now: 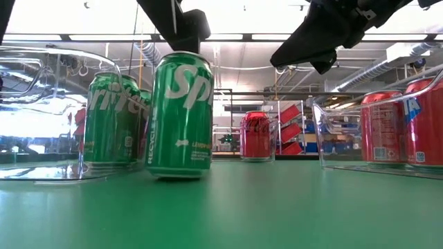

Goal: Sort soda cans
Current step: Put the green soda can into the middle left transparent bin

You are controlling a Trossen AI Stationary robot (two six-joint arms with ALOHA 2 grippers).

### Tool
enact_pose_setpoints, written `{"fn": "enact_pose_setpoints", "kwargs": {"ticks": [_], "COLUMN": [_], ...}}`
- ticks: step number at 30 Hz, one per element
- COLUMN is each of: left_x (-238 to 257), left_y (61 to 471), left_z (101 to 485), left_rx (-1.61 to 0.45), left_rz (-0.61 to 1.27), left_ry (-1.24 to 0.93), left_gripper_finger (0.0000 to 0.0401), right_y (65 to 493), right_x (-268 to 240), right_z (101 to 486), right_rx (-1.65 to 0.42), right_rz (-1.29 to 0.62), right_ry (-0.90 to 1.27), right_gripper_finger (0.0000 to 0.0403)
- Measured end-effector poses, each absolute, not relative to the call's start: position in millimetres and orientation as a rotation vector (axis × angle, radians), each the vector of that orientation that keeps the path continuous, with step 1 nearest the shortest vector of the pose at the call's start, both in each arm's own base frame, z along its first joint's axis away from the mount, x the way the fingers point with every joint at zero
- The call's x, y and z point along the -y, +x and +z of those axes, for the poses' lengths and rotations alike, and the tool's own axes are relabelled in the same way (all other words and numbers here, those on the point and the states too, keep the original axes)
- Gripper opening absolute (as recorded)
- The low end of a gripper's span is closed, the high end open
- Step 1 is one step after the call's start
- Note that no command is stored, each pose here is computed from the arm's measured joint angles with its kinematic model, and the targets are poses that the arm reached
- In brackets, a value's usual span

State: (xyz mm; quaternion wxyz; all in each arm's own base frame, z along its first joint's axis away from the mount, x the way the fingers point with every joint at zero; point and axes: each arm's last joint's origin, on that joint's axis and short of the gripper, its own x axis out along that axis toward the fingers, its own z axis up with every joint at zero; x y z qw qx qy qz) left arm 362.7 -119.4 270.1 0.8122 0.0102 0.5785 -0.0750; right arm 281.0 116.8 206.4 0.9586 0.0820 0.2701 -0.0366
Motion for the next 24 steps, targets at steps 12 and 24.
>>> {"fn": "enact_pose_setpoints", "kwargs": {"ticks": [12,24], "left_x": [129,126], "left_y": [360,362], "left_z": [277,281], "left_rx": [-1.239,-1.235], "left_rz": [-0.195,-0.181], "left_ry": [0.000,0.013], "left_gripper_finger": [0.0399,0.0399], "right_y": [281,281], "right_x": [-117,-117], "right_z": [206,207], "right_rx": [-0.547,-0.550], "right_rz": [-0.074,-0.060], "right_ry": [0.167,0.172], "right_gripper_finger": [0.0001,0.0001]}}
